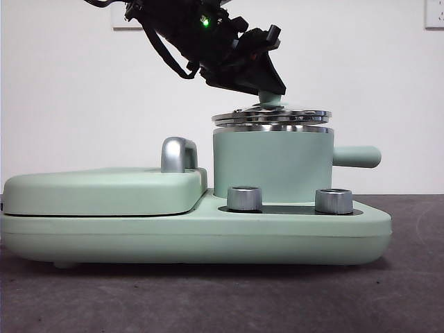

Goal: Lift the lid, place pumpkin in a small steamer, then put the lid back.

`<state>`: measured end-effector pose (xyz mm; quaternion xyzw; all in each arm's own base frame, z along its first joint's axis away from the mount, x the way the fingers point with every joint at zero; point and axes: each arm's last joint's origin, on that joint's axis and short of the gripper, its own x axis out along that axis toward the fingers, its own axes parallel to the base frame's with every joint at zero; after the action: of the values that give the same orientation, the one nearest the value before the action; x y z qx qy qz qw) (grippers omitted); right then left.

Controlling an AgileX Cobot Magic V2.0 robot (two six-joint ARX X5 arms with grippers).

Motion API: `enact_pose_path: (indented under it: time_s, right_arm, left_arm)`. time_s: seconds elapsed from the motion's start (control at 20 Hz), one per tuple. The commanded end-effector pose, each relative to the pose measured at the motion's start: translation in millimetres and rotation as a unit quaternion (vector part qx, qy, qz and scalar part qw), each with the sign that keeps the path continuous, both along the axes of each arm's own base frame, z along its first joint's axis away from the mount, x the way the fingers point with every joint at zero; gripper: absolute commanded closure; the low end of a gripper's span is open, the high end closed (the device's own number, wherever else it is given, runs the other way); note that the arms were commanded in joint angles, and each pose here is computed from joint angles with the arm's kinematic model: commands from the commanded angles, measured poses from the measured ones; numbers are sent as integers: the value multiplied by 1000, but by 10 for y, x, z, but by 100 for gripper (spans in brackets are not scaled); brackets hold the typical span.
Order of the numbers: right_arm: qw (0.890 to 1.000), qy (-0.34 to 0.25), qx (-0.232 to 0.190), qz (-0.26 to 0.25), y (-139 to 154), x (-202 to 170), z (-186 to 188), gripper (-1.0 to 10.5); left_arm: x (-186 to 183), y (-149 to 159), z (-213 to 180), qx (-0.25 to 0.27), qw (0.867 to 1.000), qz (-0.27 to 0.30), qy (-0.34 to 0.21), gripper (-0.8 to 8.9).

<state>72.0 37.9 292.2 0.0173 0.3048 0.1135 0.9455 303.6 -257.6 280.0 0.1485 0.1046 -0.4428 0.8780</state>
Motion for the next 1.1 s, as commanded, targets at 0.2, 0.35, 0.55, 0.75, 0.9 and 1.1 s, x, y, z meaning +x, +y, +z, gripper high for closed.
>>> enact_pose_path:
  time_s: [0.2, 0.35, 0.55, 0.75, 0.9, 1.1]
  right_arm:
    - [1000, -1, 6, -2, 7, 2, 17, 623]
    - [1000, -1, 6, -2, 7, 2, 17, 623]
    - [1000, -1, 6, -2, 7, 2, 17, 623]
    - [1000, -1, 6, -2, 7, 2, 17, 623]
    - [1000, -1, 6, -1, 7, 2, 17, 623]
    - [1000, -1, 7, 0, 8, 2, 17, 623]
  left_arm:
    - [51, -106, 1, -10, 1000, -9, -13, 804]
    - [54, -109, -10, -9, 1000, -9, -11, 804]
    - [54, -107, -18, -8, 1000, -8, -7, 804]
    - [54, -107, -16, -14, 1000, -4, 1, 662]
    - [52, -105, -20, -19, 1000, -1, 11, 614]
    - [47, -99, -17, -30, 999, 6, 31, 552]
